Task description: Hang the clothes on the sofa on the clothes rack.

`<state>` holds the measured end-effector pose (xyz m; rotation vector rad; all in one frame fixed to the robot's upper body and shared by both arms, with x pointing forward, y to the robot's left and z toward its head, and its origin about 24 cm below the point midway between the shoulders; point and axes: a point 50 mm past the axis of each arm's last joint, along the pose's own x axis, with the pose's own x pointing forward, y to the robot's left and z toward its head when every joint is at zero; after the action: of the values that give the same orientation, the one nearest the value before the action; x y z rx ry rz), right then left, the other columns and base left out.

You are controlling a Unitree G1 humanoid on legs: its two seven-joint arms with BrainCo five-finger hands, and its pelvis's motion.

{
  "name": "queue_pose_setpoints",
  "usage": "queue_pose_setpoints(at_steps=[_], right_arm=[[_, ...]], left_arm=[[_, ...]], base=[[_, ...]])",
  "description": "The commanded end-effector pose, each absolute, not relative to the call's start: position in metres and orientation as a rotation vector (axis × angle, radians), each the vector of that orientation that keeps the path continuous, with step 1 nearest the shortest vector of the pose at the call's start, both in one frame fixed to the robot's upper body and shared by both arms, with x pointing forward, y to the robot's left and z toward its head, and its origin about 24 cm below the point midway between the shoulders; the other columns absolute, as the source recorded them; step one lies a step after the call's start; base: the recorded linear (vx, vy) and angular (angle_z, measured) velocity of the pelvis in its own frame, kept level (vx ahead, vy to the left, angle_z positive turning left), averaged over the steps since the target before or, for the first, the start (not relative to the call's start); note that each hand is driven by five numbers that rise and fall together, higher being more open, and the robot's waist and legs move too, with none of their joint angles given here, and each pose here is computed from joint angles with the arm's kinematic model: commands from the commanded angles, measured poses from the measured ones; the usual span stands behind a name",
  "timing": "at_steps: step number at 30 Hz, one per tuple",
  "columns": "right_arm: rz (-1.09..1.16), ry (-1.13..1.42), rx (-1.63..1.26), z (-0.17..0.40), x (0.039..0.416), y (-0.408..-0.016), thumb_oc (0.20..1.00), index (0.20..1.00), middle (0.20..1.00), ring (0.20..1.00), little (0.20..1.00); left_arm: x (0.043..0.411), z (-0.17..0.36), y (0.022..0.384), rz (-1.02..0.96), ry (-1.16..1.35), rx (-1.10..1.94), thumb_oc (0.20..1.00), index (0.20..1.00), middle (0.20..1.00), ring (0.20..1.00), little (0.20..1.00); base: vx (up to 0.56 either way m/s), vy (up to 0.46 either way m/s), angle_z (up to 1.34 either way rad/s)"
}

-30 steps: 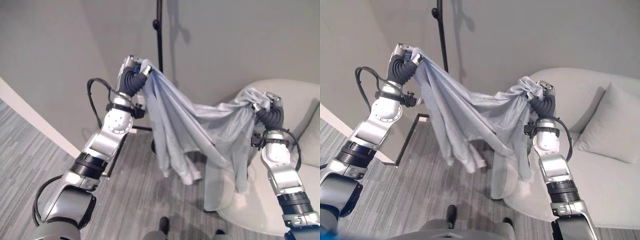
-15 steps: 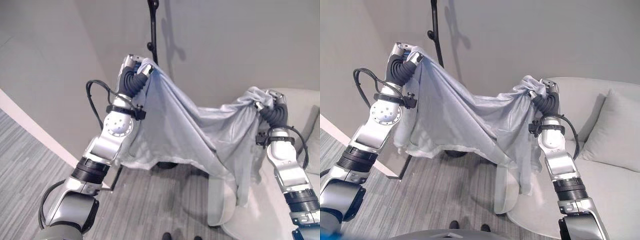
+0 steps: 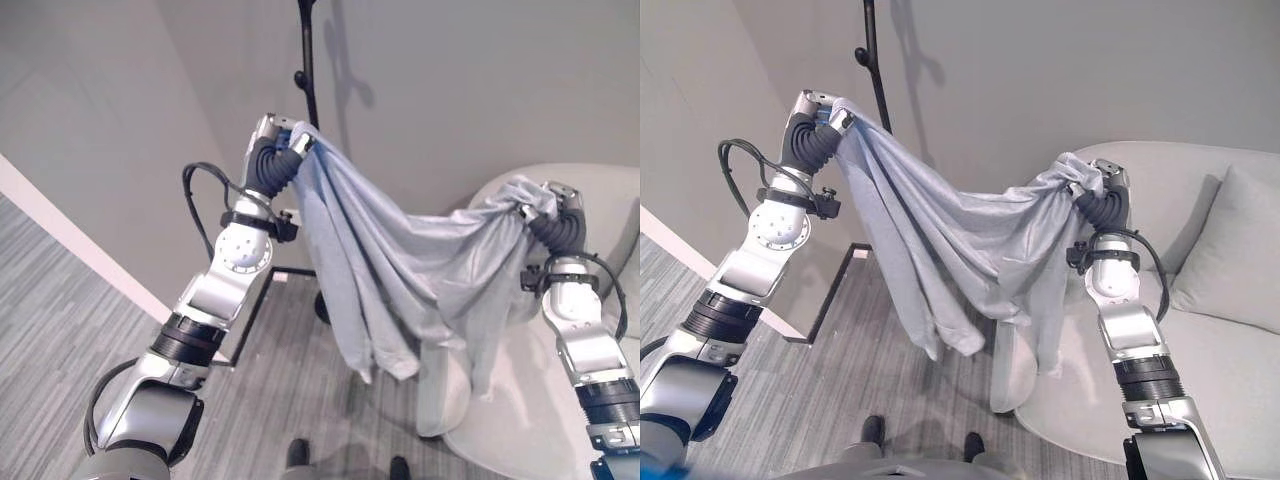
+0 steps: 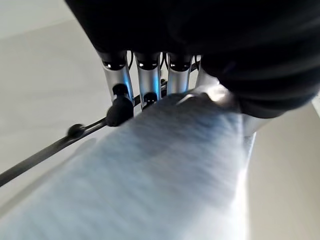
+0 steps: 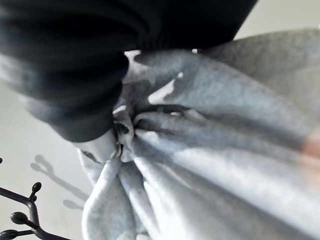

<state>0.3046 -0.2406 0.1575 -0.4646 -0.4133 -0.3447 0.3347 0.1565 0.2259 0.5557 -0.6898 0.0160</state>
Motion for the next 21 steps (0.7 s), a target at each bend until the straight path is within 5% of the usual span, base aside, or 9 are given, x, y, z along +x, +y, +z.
queue_pose_setpoints(at_steps=[1, 13, 21], right_arm=[[-0.362, -0.537, -0.503, 0.182, 0.296, -0.248, 0.2, 0.2, 0.2, 0.2, 0.2], [-0.285, -0.546, -0.478, 0.181, 0.308, -0.217, 0.2, 0.2, 0.2, 0.2, 0.2], [-0.262, -0.574, -0.474, 0.185, 0.307, -0.214, 0.2, 0.2, 0.2, 0.2, 0.2]], left_arm=[[0.333, 0.25, 0.159, 0.054, -0.793, 0.516, 0.2, 0.2, 0.2, 0.2, 0.2], [0.329, 0.259, 0.166, 0.064, -0.828, 0.573, 0.2, 0.2, 0.2, 0.2, 0.2], [0.324, 0.257, 0.164, 0.061, -0.839, 0.576, 0.2, 0.2, 0.2, 0.2, 0.2]], base=[[0.09, 0.324, -0.5], [0.04, 0.291, -0.05], [0.06, 0.058, -0.13]])
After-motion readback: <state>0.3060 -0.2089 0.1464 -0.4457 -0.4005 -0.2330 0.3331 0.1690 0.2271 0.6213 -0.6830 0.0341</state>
